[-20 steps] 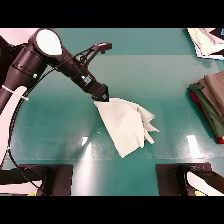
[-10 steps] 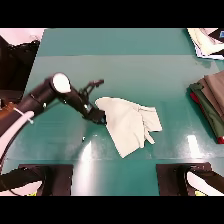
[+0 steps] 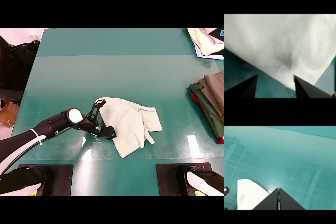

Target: Fold the shirts.

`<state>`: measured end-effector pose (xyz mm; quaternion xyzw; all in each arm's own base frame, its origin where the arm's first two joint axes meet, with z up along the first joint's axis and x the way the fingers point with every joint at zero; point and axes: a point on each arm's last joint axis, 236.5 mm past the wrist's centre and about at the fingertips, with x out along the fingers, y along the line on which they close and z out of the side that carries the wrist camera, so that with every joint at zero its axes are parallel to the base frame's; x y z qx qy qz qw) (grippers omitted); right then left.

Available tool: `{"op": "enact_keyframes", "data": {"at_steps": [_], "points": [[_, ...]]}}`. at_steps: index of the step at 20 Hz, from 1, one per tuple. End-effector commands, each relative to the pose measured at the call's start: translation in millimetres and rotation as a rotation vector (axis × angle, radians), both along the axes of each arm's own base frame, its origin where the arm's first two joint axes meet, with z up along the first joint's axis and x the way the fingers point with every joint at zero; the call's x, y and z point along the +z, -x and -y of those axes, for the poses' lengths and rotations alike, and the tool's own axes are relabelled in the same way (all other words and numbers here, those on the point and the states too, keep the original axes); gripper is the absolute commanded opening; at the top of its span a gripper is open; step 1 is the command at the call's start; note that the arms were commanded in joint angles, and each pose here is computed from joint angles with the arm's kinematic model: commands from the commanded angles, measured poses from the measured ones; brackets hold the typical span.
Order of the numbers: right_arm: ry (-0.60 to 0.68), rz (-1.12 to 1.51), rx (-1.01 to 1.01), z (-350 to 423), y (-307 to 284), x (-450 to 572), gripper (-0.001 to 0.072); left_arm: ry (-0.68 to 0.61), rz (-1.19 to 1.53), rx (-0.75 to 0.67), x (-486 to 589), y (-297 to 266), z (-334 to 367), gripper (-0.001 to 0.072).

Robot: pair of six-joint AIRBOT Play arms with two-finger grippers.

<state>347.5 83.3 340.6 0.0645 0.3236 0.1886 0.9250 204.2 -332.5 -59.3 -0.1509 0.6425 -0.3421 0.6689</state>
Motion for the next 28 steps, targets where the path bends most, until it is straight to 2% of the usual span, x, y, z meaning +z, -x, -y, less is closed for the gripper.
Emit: {"op": "enact_keyframes", "data": {"at_steps": [1, 2, 3, 4, 7, 9, 13, 15, 18, 19, 21, 22, 28], "points": [[0.000, 0.001, 0.000, 0, 0, 0, 0.0019, 0.021, 0.031, 0.072, 0, -10, 9, 0.0538], [0.000, 0.001, 0.000, 0, 0, 0, 0.0019, 0.025, 0.030, 0.080, 0, -11, 10, 0.0470], [-0.001, 0.000, 0.000, 0, 0, 0, 0.0019, 0.025, 0.030, 0.079, 1, -11, 10, 0.0194], [0.000, 0.000, 0.001, 0, 0, 0, 0.0019, 0.026, 0.031, 0.078, 1, -11, 10, 0.0030], [0.002, -0.006, 0.002, 0, 1, -1, 0.0019, 0.024, 0.014, 0.057, 2, -6, 10, 0.0025], [0.003, -0.013, 0.005, 0, 2, -2, 0.0019, 0.012, 0.036, -0.009, 17, -5, 4, 0.0024], [0.059, -0.072, -0.025, 13, 6, -19, 0.0019, -0.096, 0.219, -0.118, 85, -35, -58, 0.0025], [0.058, -0.134, -0.023, 13, 5, -40, 0.0019, -0.151, 0.345, -0.088, 131, -57, -97, 0.0025], [0.005, -0.298, 0.039, -5, 7, -99, 0.0023, -0.163, 0.473, -0.012, 184, -74, -128, 0.0026], [0.006, -0.343, 0.074, -12, 8, -121, 0.0050, -0.166, 0.484, -0.005, 192, -75, -133, 0.0025], [0.009, -0.439, 0.120, -28, 13, -172, 0.0452, -0.177, 0.485, -0.011, 195, -75, -136, 0.0025], [0.007, -0.475, 0.131, -35, 15, -196, 0.0512, -0.179, 0.480, -0.012, 194, -74, -136, 0.0025], [0.081, -0.613, 0.326, -90, 28, -338, 0.0512, -0.185, 0.461, -0.024, 191, -69, -137, 0.0025]]}}
